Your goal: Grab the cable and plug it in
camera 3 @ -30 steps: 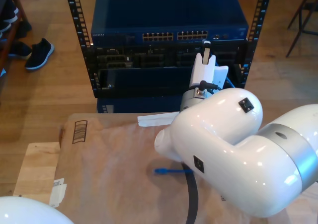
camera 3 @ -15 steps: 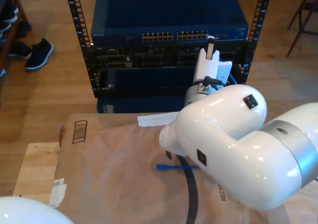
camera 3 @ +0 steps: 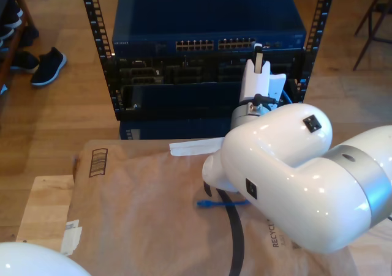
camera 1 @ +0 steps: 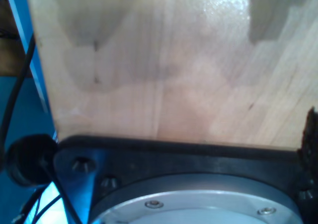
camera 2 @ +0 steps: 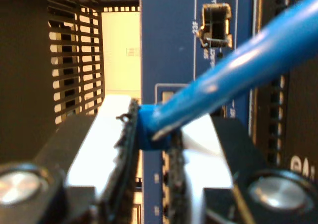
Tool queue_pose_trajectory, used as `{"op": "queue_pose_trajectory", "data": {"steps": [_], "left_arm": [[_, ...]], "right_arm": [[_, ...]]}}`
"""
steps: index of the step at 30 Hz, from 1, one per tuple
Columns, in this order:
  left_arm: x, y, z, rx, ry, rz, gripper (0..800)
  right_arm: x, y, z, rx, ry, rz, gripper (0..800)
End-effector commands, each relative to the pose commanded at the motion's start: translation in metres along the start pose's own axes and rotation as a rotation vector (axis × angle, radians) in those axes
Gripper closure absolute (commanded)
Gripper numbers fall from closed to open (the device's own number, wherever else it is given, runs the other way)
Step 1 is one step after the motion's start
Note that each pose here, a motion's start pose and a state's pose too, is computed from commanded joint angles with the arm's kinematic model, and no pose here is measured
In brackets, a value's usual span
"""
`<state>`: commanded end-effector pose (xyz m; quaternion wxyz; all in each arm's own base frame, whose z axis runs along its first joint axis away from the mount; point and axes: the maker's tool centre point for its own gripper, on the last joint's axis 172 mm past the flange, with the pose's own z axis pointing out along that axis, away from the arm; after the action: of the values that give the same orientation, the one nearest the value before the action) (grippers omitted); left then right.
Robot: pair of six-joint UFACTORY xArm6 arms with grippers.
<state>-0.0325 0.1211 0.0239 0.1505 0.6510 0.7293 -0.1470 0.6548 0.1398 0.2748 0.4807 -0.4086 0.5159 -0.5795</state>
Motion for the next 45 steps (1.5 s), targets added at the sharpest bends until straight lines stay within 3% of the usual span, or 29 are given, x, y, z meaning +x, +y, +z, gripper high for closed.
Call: {"op": "queue_pose_trajectory", "data": {"steps": [17, 45], "left_arm": [[0.001, 0.0, -0.001, 0.0, 0.002, 0.0, 0], [0.0, 0.0, 0.0, -0.001, 0.0, -0.001, 0]], "right_arm": [[-0.009, 0.001, 0.001, 0.007, -0.046, -0.006, 800], [-0.004, 0.002, 0.005, 0.01, -0.037, -0.003, 800]]}}
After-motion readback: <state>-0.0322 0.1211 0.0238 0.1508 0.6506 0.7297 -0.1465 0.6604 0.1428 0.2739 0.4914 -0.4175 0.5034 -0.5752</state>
